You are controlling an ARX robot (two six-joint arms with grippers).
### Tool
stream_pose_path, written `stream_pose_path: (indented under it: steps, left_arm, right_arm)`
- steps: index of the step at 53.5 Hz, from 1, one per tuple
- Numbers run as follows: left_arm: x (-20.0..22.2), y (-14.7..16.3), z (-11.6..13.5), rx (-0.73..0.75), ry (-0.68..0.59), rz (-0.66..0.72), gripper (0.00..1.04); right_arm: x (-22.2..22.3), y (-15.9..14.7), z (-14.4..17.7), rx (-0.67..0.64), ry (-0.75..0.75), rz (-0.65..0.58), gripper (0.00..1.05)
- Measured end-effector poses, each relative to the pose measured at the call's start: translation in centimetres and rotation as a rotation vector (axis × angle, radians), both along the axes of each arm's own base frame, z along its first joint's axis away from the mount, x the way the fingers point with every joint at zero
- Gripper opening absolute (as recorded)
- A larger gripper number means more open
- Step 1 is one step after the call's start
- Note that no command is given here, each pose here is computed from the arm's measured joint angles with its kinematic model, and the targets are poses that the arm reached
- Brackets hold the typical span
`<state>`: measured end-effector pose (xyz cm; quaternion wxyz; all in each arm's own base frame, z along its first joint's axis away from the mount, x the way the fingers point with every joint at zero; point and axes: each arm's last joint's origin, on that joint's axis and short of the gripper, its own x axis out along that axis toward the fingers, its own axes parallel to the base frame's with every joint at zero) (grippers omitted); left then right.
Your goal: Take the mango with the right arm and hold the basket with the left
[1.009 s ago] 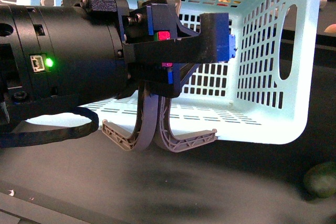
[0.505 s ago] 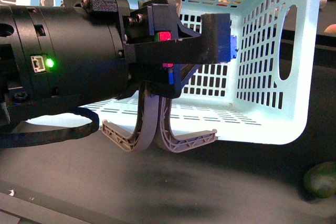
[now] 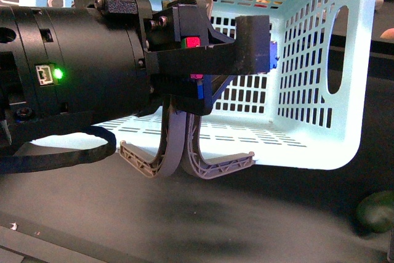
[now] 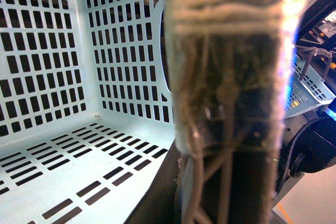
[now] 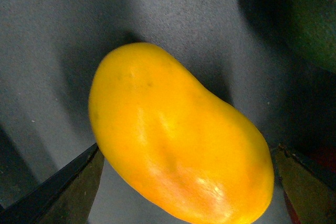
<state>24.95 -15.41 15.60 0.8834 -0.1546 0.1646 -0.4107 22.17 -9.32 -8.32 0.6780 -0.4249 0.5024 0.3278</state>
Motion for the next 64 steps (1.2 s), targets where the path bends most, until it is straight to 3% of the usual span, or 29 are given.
stream_pose_path:
  steps: [37,51,64]
  left_arm:
    - [0.0,0.0,0.0,0.0,0.0,0.0,0.08]
    - [0.0,0.0,0.0,0.0,0.0,-0.001,0.08]
    - [0.0,0.0,0.0,0.0,0.0,0.0,0.08]
  right_arm:
    - [-0.4,-1.4,-1.1,-0.004,0.017,-0.078,0.96]
    - [-0.3,-1.4,-1.2,0.003,0.015,-0.099,0.7]
    - [-0.4,-1.4,-1.1,0.02,-0.003,-0.129,0.61]
